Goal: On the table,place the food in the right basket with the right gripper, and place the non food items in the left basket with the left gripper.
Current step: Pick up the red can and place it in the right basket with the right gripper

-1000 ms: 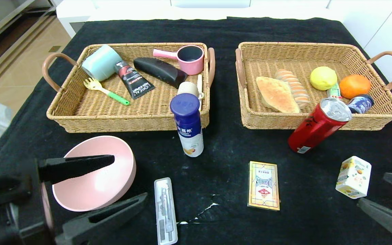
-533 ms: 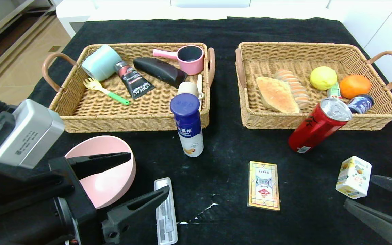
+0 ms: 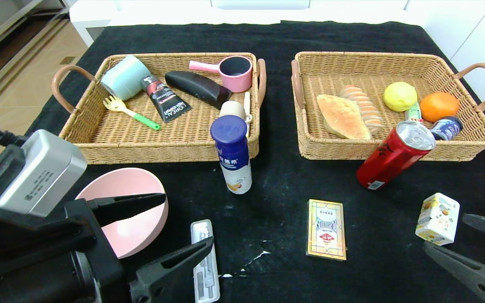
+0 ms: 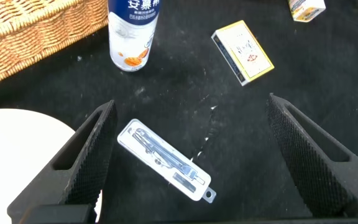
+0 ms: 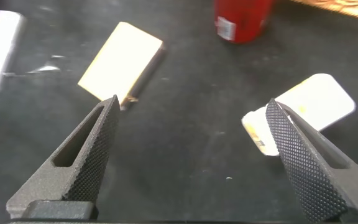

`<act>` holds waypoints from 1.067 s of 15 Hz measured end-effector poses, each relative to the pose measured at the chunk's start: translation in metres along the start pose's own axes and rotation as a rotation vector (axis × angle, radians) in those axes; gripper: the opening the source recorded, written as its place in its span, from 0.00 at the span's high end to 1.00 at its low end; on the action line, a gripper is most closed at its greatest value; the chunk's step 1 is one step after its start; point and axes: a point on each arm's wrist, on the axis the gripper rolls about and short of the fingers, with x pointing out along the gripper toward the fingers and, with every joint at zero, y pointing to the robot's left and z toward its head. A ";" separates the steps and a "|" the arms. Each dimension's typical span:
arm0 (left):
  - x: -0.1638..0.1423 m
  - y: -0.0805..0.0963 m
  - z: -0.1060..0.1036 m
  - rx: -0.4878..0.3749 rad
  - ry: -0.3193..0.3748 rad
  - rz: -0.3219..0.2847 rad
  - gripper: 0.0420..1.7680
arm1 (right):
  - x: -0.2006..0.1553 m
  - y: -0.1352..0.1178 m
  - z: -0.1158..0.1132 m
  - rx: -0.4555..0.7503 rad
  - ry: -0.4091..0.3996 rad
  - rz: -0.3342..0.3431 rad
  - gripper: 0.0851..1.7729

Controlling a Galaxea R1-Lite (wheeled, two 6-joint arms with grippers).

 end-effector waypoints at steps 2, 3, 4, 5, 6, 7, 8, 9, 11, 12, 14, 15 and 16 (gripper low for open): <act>0.000 0.000 -0.001 0.001 0.003 0.000 0.03 | 0.007 0.004 0.003 -0.014 -0.002 0.002 0.04; 0.000 0.000 -0.001 0.000 0.003 0.001 0.03 | 0.012 0.006 0.005 -0.017 -0.015 0.004 0.04; 0.000 0.000 0.000 0.001 0.001 0.001 0.03 | 0.018 0.008 0.009 -0.018 -0.041 -0.008 0.04; -0.001 0.000 0.000 0.000 0.000 0.001 0.03 | 0.026 0.010 0.015 -0.016 -0.079 -0.044 0.04; -0.001 0.000 0.000 0.001 -0.002 0.001 0.03 | 0.034 0.011 0.021 -0.011 -0.125 -0.084 0.04; -0.002 0.000 0.000 0.000 -0.004 0.001 0.03 | 0.043 0.013 0.027 -0.003 -0.159 -0.123 0.04; -0.003 0.000 0.001 0.000 -0.008 0.000 0.03 | 0.051 0.014 0.030 0.005 -0.180 -0.169 0.04; -0.004 0.000 0.001 0.000 -0.011 0.000 0.03 | 0.057 0.015 0.030 0.009 -0.175 -0.195 0.04; -0.005 0.000 0.002 0.001 -0.016 -0.001 0.03 | 0.064 0.016 0.033 0.017 -0.177 -0.209 0.04; -0.006 0.000 0.002 0.000 -0.020 -0.001 0.03 | 0.068 0.017 0.035 0.026 -0.187 -0.212 0.04; -0.008 0.000 0.003 0.001 -0.028 -0.003 0.03 | 0.074 0.016 0.039 0.048 -0.212 -0.244 0.04; -0.009 -0.001 0.004 0.002 -0.033 -0.010 0.03 | 0.078 0.016 0.041 0.057 -0.232 -0.258 0.04; -0.010 -0.002 0.004 0.003 -0.036 -0.014 0.03 | 0.081 0.015 0.041 0.060 -0.234 -0.265 0.04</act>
